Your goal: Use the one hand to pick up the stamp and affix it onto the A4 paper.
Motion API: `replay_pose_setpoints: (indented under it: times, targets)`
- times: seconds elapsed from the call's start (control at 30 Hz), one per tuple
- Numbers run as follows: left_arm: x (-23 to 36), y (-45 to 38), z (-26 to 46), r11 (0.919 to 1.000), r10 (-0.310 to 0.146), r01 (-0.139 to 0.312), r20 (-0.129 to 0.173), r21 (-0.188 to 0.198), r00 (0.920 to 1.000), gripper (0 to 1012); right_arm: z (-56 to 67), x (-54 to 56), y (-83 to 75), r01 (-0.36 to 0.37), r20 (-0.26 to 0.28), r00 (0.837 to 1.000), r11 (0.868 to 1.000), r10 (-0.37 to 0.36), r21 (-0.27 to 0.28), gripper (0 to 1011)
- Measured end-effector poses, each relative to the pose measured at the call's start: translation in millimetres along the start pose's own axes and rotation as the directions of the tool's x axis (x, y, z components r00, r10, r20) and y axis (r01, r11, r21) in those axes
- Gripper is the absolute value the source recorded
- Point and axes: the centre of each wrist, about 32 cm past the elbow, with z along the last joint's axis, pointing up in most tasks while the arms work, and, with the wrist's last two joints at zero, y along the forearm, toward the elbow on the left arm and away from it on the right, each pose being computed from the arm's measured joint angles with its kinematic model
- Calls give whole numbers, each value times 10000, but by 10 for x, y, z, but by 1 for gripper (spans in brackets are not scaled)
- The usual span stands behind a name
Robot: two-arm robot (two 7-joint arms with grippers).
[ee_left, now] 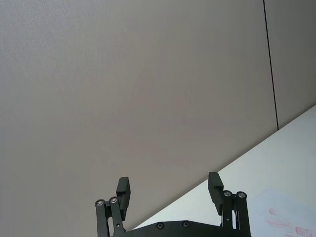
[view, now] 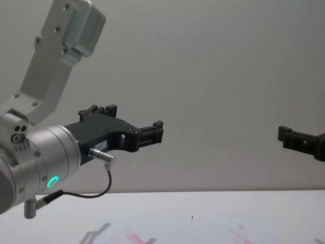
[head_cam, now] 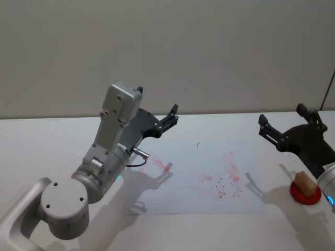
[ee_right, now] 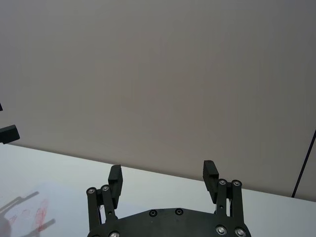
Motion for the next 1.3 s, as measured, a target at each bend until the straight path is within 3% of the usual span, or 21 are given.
replay_pose_setpoints:
  times: [0.47, 0.7, 1.0, 1.3]
  targets:
    - [0, 0, 0, 10000, 0, 0, 0, 0, 10000, 1001, -5, 1, -5, 2, 5, 10000, 10000, -2, -18, 1001]
    - [0, 0, 0, 10000, 0, 0, 0, 0, 10000, 1001, -26, 26, -116, 218, -14, 9998, 9995, -218, -241, 1001]
    - [0, 0, 0, 10000, 0, 0, 1, 0, 10000, 1001, -91, 115, -400, 834, 83, 9965, 9912, -830, -1029, 1001]
    - [0, 0, 0, 10000, 0, 0, 0, 0, 10000, 1001, -130, 177, -505, 1023, 251, 9947, 9797, -994, -1723, 1001]
